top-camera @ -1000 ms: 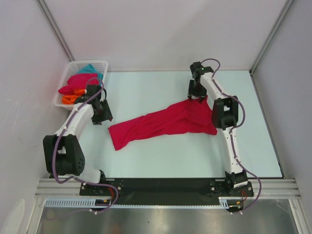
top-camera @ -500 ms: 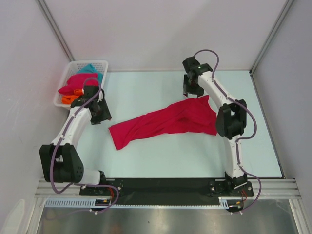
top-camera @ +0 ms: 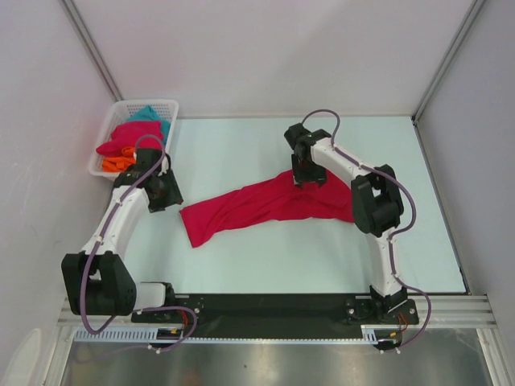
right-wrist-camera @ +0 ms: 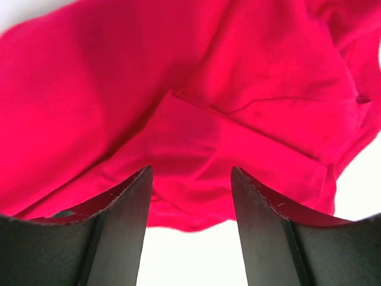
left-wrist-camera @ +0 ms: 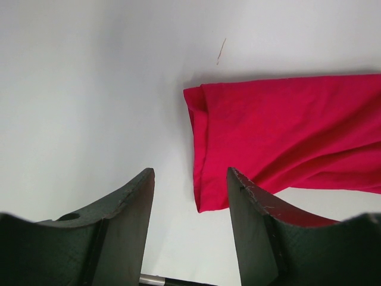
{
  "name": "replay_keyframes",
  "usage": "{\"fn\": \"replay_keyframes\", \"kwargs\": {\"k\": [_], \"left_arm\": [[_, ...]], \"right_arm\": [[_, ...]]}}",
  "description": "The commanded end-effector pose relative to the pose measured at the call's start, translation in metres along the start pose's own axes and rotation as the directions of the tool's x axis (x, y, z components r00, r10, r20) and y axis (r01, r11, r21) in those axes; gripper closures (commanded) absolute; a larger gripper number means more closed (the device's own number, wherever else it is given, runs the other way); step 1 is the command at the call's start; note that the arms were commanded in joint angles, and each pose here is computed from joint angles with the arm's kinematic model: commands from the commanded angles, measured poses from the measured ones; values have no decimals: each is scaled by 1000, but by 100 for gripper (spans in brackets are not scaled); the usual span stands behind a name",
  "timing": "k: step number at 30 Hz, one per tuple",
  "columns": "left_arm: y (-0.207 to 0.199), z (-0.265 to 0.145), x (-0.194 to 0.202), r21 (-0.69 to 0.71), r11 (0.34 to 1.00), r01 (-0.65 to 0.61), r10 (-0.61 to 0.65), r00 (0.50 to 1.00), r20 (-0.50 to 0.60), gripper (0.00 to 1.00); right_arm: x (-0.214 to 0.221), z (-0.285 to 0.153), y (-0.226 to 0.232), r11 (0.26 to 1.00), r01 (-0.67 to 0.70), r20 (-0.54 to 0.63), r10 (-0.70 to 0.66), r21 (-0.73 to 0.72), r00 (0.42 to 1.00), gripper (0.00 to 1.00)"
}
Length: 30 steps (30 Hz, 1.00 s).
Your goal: Fold and stack the t-shirts
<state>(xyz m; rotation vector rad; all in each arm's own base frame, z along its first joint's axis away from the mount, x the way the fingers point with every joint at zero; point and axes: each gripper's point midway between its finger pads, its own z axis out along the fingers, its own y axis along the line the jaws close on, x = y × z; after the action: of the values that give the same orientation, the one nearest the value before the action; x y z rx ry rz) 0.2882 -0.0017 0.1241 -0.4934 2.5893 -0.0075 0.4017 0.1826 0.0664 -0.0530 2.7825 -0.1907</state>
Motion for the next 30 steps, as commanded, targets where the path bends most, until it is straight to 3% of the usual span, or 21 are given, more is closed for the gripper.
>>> {"fn": "replay_keyframes", "kwargs": {"k": [1,7,18,30], "left_arm": [[1,-6,-4,14,1000,-14,14,999,31,43],[2,-2,-5,4,1000,-19,19,999,26,43],[-2,4,-9,9,1000,-17,17,1000,16,43],[0,13,-8,-9,1000,-25,25,1000,0,43]], "right_arm": [[-10,11,3,1000,-22,34,21,12,999,40],[-14,17,8,1000,-10,29,10,20,1000,40],[-30,-15,18,1000,-19,108,18,0,994,40],[-33,14,14,998,12,78,-17,68,997,40]]}}
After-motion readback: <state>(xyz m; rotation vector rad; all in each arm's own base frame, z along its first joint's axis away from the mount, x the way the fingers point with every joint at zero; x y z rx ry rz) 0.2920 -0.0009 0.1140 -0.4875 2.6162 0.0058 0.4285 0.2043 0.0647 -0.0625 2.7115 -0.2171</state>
